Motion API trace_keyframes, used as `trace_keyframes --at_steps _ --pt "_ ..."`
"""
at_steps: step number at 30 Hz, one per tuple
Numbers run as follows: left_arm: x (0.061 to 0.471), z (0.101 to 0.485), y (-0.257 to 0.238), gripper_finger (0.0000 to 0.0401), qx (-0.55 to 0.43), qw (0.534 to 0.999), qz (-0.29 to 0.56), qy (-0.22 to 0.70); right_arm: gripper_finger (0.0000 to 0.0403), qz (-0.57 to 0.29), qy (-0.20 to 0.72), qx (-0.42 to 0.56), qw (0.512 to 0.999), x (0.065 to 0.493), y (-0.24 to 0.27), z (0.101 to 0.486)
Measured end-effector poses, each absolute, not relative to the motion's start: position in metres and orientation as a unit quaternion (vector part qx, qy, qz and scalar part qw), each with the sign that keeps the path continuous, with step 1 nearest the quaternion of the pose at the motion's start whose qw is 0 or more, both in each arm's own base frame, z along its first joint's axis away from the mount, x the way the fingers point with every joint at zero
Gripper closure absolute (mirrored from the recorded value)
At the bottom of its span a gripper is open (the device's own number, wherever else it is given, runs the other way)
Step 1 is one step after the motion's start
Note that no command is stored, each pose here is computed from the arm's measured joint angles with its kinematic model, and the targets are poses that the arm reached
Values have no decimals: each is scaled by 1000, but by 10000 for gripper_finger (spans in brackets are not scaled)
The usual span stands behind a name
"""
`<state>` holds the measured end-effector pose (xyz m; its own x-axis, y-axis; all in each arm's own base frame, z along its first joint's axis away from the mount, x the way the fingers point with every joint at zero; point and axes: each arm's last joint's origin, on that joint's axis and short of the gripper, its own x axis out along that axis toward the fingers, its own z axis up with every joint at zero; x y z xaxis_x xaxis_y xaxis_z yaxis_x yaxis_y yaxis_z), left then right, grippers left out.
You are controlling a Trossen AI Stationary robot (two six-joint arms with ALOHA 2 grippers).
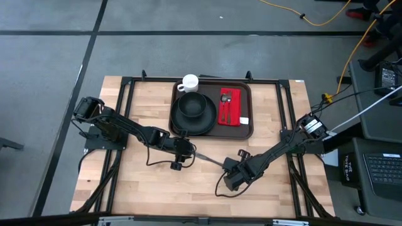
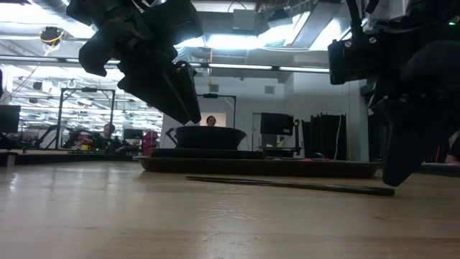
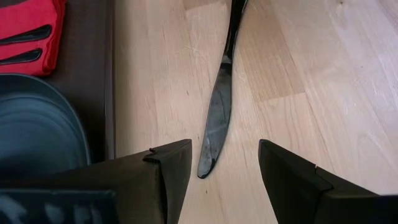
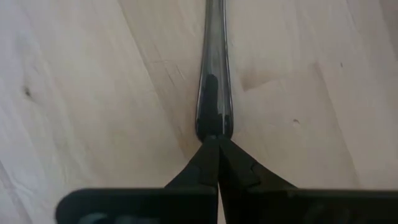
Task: Set up tray
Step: Put the black table knife on the red table napkin to the right of the black fork
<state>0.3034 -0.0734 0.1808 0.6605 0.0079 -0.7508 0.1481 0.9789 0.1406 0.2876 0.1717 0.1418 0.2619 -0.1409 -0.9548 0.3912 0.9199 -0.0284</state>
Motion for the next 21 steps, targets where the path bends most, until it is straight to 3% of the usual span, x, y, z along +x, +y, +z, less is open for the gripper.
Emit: trace_keyframes --at_steps 21 --pt "303 181 -73 223 95 906 -39 410 403 -170 581 107 789 288 172 142"
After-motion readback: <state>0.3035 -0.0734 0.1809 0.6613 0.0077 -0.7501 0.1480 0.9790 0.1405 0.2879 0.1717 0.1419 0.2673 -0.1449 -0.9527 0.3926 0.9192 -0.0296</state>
